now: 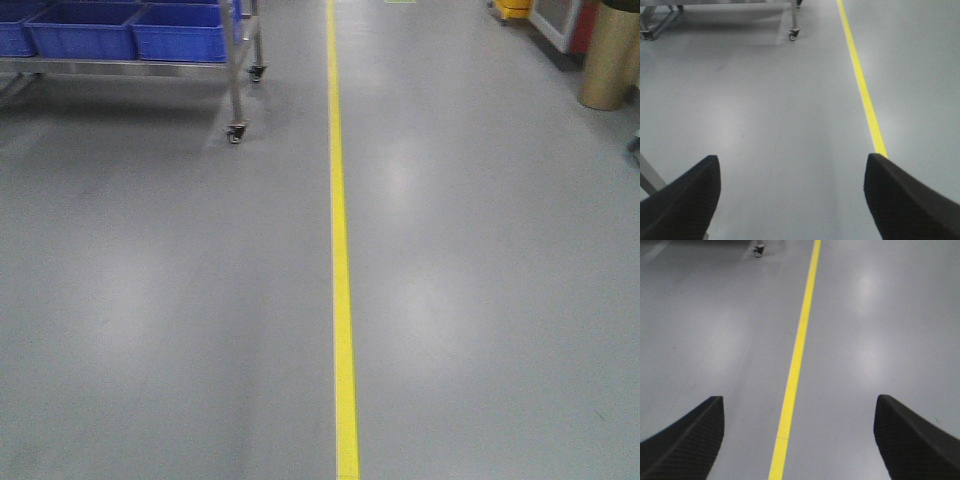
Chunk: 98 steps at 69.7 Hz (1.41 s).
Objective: Move and align brake pads A on conveyor
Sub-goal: 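Drive along the yellow floor line past the green floor sign, then turn toward the stainless steel table with two brake pads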
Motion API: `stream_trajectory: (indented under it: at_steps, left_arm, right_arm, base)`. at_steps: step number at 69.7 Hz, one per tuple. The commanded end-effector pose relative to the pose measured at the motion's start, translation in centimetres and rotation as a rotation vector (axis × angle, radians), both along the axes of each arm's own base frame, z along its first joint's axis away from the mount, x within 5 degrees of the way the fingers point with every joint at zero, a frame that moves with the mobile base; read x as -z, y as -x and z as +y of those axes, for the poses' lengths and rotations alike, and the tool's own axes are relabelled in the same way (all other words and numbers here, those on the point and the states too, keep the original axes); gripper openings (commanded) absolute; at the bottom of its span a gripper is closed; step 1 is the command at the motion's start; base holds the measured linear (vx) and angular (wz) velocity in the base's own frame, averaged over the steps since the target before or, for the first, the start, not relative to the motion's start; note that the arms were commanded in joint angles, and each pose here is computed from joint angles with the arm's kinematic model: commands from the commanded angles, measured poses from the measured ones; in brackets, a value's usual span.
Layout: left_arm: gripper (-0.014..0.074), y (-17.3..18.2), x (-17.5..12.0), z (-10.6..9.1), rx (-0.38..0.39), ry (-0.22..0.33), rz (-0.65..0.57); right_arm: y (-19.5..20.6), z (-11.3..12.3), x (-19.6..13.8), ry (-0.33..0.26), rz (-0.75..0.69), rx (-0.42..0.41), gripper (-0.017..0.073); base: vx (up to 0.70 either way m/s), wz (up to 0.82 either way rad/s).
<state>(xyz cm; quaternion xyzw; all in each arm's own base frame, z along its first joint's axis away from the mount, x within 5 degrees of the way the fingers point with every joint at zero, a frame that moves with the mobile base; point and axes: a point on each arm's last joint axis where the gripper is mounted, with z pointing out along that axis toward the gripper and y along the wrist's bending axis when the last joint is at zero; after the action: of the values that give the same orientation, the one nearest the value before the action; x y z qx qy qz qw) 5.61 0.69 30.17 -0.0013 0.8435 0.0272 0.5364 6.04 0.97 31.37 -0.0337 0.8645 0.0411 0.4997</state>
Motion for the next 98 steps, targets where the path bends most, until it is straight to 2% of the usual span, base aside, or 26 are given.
stream_trajectory:
  at_steps: [1,21,98]
  left_arm:
    - [0.0554,-0.31,-1.24,-0.07,0.008,-0.001,-0.077]
    - [0.0554,-0.31,-1.24,-0.07,0.008,-0.001,-0.077]
    - [0.0554,-0.29,-1.24,-0.06,0.008,-0.001,-0.077]
  right_arm:
    - [-0.3,-0.06,-1.31,0.004,-0.085,0.005,0.0578]
    - [-0.3,-0.06,-1.31,0.004,-0.085,0.005,0.0578]
    - [-0.3,-0.06,-1.3,0.005,-0.084,0.005,0.0578]
  base:
    - [0.36,0.4]
    - [0.35,0.63]
    - [0.33,0.91]
